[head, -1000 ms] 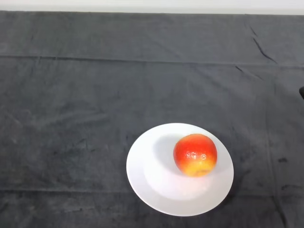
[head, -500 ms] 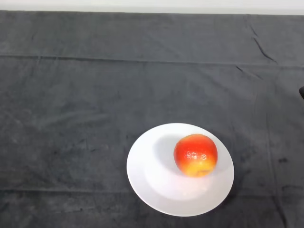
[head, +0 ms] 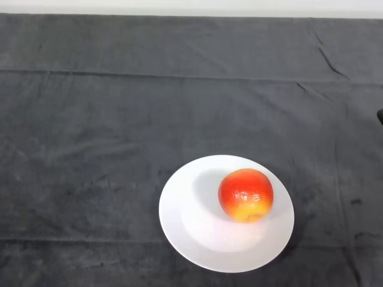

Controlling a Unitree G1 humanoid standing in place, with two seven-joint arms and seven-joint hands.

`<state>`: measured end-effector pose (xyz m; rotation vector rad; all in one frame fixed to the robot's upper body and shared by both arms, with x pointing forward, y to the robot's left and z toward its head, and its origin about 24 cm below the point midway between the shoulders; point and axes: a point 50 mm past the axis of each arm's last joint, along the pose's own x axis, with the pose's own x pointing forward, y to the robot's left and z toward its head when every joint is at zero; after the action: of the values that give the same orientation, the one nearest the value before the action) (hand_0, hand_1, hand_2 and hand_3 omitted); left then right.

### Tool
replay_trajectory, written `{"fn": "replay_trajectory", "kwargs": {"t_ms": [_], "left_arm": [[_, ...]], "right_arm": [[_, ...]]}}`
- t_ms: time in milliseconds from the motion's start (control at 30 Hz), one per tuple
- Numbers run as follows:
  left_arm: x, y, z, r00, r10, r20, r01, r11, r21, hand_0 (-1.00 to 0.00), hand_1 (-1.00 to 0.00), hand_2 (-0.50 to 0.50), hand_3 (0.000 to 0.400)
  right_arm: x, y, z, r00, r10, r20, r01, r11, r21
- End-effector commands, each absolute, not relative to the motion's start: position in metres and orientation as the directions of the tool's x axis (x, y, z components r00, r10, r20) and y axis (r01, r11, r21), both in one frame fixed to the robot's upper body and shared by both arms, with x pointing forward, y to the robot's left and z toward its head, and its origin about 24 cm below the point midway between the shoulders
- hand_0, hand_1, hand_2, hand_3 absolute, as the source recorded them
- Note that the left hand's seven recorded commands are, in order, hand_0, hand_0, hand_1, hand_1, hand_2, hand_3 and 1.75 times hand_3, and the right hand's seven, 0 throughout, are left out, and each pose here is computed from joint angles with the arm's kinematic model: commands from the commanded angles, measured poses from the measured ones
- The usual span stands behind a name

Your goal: Move the apple to the plate

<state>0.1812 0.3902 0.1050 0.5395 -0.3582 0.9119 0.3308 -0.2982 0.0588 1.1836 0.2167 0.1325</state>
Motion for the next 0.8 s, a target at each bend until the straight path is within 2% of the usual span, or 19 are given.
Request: {"fn": "replay_trajectory", "kwargs": {"t_ms": [33, 800], "left_arm": [[0.1776, 0.3994, 0.1070, 0.516, 0.679, 0.522, -0.854, 0.457, 0.251, 0.00, 0.00, 0.00, 0.000], [0.1777, 0.3994, 0.1068, 0.516, 0.680, 0.521, -0.854, 0.459, 0.247, 0.00, 0.00, 0.00, 0.000]], "right_arm": [[0.3324, -0.3077, 0.0702, 0.979, 0.191, -0.072, -0.009, 0.392, 0.920], [0.3324, -0.3077, 0.0702, 0.979, 0.191, -0.072, -0.009, 0.392, 0.920]]}}
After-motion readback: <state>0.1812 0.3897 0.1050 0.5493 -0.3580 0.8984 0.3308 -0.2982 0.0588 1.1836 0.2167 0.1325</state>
